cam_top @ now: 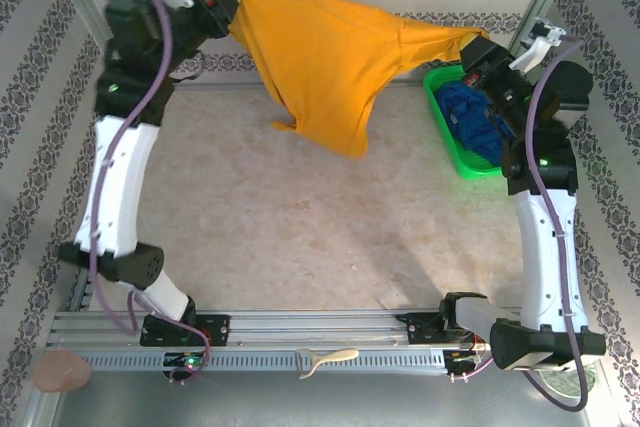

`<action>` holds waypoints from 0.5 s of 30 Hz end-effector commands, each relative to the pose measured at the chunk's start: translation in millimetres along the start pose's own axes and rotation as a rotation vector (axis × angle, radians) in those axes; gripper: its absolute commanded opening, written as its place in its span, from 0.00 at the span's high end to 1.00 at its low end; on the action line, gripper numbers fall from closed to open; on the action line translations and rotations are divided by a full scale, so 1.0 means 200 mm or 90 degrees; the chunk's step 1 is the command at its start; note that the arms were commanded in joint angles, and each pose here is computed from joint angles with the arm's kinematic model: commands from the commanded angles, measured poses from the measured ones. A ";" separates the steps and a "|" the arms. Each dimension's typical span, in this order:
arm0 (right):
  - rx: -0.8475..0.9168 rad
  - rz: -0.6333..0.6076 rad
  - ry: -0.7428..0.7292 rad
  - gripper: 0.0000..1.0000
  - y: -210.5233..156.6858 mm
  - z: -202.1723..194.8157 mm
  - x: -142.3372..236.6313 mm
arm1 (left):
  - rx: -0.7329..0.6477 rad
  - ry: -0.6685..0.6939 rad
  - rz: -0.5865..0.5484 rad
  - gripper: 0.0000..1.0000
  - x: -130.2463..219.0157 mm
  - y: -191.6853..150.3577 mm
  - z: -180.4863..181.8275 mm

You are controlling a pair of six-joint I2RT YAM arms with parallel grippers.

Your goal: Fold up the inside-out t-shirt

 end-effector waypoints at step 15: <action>0.030 -0.026 0.028 1.00 0.11 0.13 0.09 | 0.072 0.088 0.085 1.00 0.27 -0.39 0.21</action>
Point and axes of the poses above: each hand's point on the last joint's axis, 136 mm out from that joint toward the fingers, its own x axis back along the fingers, its own z axis along the line the jaws close on, y = z × x, the point moved 6 cm from there along x, back along the fingers, and after that the axes turned 6 degrees about x, right-handed, at the moved point
